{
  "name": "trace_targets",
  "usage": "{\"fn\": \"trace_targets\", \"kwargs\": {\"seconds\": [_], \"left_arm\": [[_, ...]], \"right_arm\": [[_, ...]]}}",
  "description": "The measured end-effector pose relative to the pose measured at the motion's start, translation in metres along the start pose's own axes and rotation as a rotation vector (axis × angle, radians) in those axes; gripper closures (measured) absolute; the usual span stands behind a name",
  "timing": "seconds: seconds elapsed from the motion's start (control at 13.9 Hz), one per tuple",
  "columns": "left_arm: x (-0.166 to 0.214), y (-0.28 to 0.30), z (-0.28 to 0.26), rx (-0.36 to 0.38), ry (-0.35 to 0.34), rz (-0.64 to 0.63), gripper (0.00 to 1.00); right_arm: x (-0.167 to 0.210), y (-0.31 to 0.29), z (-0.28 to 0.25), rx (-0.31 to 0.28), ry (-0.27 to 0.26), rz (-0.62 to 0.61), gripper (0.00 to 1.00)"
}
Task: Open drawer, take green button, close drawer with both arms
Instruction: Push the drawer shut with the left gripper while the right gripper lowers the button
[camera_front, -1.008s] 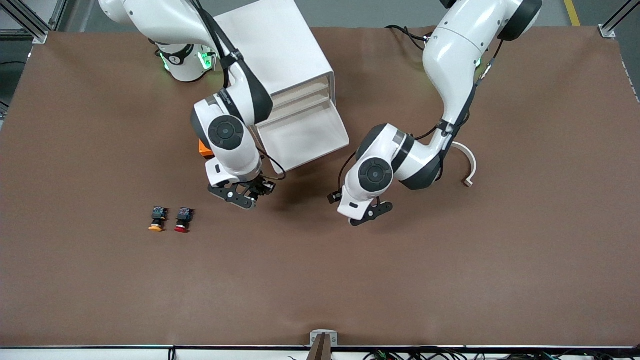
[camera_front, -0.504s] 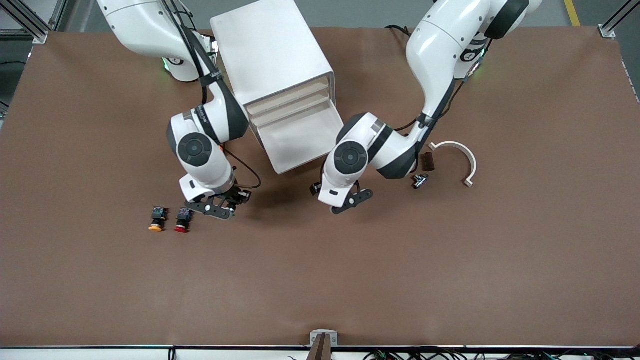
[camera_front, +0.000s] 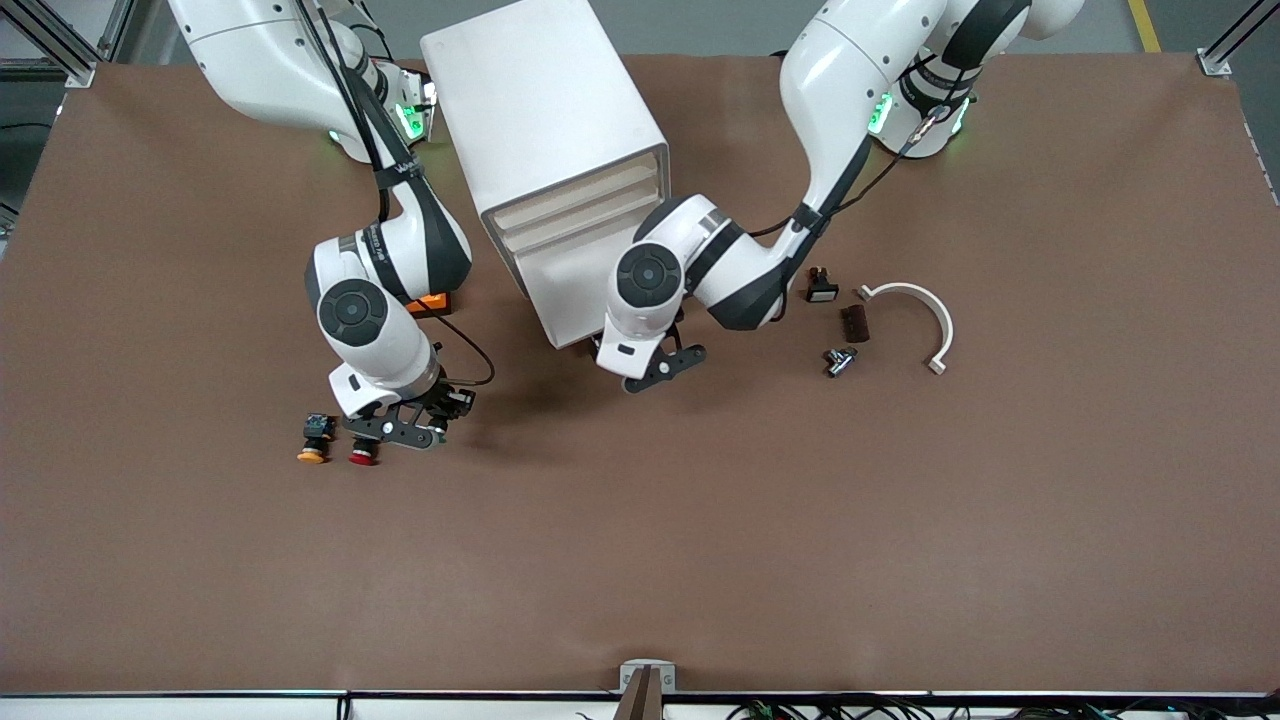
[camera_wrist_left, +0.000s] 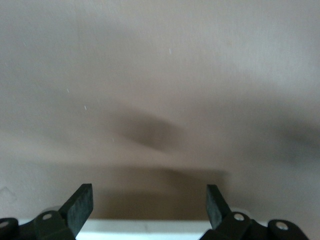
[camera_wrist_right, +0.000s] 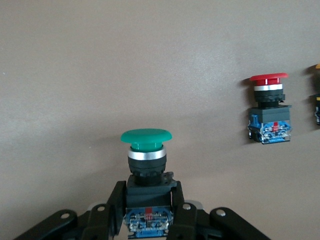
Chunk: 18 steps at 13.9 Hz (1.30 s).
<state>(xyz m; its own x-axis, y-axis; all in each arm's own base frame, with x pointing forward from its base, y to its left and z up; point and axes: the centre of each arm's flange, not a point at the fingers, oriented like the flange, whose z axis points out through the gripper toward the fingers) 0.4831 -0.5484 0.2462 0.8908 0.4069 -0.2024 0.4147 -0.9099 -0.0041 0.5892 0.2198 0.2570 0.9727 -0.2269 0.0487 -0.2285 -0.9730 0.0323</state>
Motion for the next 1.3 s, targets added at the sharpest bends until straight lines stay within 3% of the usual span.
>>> {"fn": "trace_targets", "kwargs": {"seconds": [0.72,1.3], "left_arm": [[-0.069,0.013,0.033,0.049,-0.010,0.039,0.00],[-0.101,0.012,0.051,0.040,-0.193,-0.034,0.00]], "right_arm": [[0.006,0.029,0.050,0.001,0.017,-0.033,0.59],[0.005,0.026,0.052,0.003,0.015,-0.038,0.59]]}}
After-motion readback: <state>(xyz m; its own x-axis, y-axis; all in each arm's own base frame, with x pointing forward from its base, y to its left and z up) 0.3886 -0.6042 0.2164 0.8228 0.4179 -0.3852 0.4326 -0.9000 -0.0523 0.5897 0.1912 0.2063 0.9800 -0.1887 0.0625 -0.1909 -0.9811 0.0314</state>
